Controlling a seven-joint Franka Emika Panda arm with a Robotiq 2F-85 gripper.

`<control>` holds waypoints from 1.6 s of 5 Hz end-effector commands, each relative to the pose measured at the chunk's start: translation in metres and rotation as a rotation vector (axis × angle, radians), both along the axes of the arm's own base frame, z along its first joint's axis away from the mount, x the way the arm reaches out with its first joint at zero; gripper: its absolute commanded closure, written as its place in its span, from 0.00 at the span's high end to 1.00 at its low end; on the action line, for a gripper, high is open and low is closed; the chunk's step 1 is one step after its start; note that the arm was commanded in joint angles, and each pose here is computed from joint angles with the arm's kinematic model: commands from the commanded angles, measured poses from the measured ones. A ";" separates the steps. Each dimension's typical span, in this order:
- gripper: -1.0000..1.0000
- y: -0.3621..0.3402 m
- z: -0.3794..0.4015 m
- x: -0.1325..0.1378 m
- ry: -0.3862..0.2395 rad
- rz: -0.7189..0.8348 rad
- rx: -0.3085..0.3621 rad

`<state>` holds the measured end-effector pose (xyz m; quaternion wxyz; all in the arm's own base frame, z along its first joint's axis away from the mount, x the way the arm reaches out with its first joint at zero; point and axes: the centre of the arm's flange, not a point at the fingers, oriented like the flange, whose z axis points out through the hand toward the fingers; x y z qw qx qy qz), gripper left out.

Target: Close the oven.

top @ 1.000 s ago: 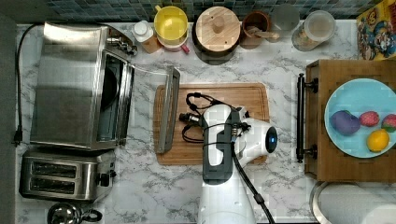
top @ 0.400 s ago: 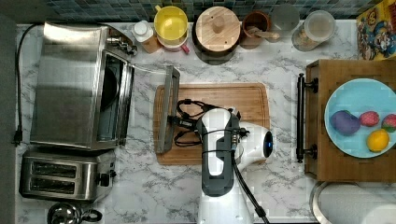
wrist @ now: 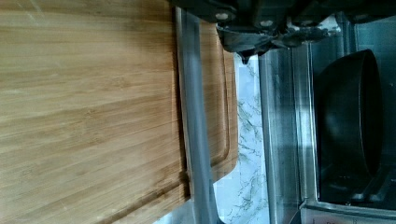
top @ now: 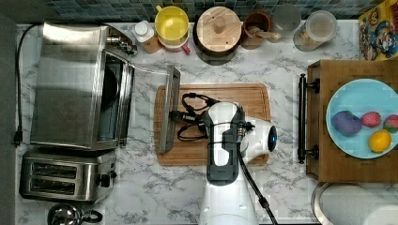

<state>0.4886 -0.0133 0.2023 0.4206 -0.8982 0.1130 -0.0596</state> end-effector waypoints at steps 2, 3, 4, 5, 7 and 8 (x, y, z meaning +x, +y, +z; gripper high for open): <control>0.00 0.061 0.014 0.066 -0.042 0.067 0.002; 0.00 0.074 0.013 0.067 -0.027 0.079 0.012; 0.00 0.085 0.012 0.064 -0.020 0.090 0.024; 0.00 0.102 0.048 0.059 -0.059 0.108 0.041; 0.00 0.170 0.151 0.046 -0.173 0.193 0.009; 0.00 0.216 0.189 0.042 -0.195 0.248 -0.036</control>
